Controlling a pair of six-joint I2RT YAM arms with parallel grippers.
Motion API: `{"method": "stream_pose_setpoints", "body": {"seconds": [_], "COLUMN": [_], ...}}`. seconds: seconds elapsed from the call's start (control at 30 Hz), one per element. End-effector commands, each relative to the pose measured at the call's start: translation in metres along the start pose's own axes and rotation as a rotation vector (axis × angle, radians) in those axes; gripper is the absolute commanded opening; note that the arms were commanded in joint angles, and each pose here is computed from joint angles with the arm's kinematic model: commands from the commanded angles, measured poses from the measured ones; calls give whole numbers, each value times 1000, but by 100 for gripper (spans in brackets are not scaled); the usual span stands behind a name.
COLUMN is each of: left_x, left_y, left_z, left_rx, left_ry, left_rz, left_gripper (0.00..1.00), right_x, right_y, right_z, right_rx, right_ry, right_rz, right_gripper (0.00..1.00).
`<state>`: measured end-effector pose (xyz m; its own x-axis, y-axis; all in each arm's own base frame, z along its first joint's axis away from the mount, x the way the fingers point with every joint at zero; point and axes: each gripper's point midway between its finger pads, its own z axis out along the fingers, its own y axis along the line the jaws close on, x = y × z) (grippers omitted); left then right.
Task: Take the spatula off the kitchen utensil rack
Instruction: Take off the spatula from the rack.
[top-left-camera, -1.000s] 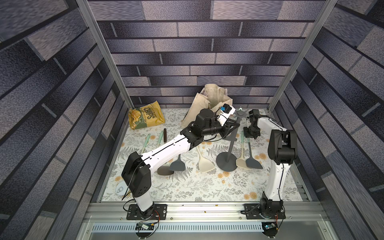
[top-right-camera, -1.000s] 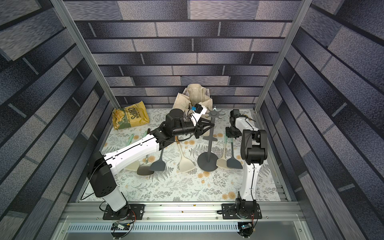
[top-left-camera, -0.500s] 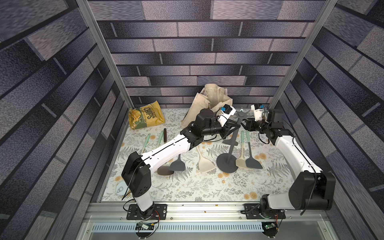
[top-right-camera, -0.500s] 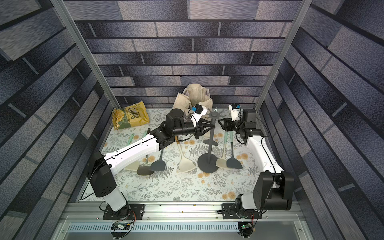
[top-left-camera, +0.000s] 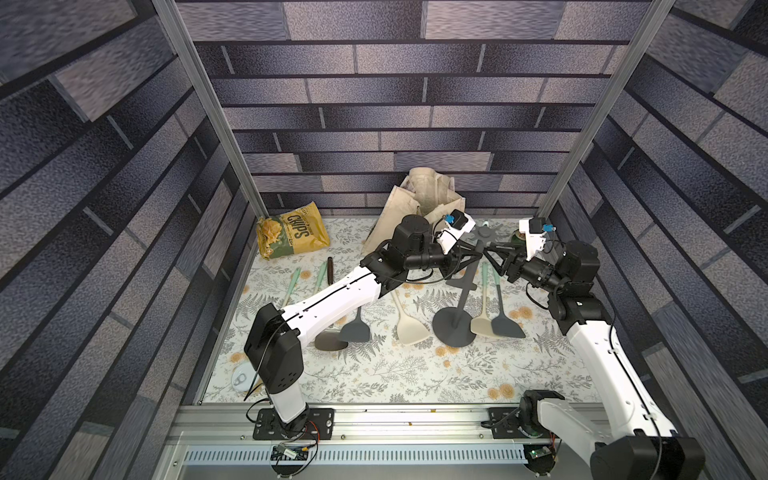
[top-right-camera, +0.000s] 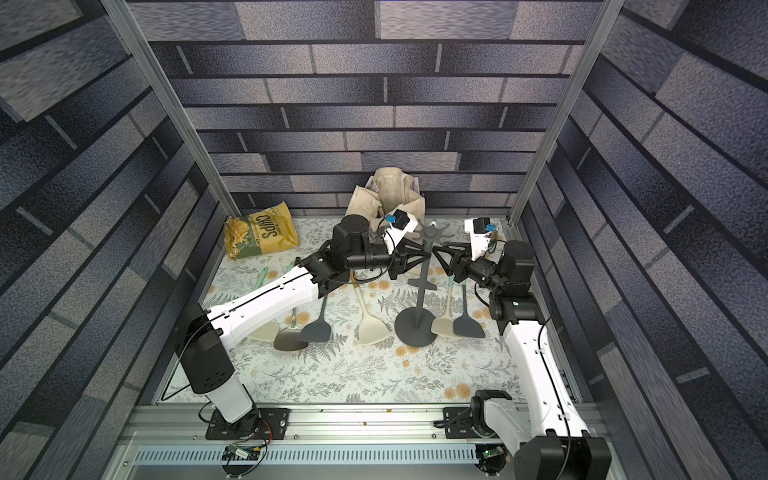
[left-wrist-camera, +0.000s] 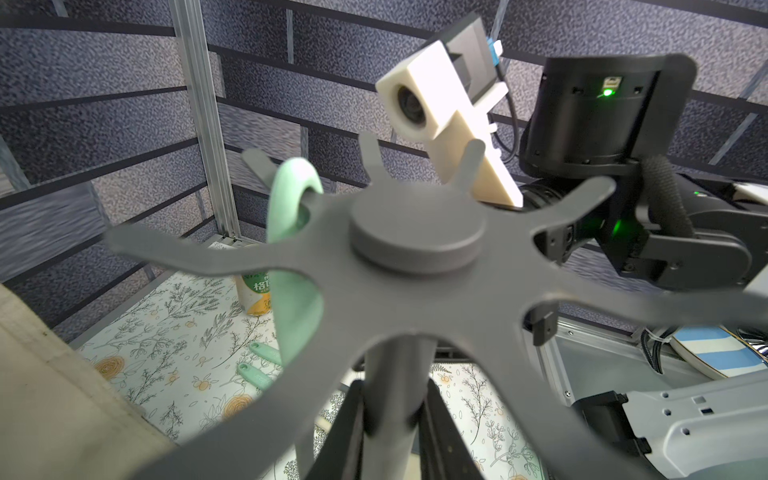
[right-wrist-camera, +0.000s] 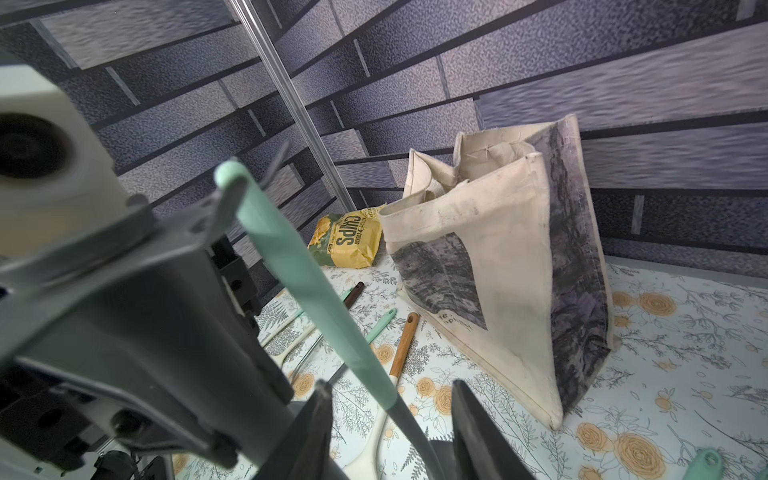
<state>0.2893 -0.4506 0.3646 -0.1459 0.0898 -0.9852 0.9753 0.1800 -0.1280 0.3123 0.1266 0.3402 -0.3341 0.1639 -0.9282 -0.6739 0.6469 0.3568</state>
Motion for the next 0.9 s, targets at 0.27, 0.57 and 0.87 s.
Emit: {"method": "stream_pose_setpoints", "body": {"seconds": [0.27,0.57,0.87], "left_x": [-41,-40,-40], "left_y": [-19,-18,-17], "left_z": [-7,-6,-3], "left_rx": [56,52,60], "left_ry": [-93,-92,-96], "left_rz": [57,56,52], "left_gripper": [24,24,24], "right_x": [1,-3,7], "right_y": [2,11,17], "right_z": [9,14,34], "right_rx": [-83,-164,-206], "right_ry": [30,28,59], "right_rz": [16,28,37], "right_gripper": [46,44,43]}}
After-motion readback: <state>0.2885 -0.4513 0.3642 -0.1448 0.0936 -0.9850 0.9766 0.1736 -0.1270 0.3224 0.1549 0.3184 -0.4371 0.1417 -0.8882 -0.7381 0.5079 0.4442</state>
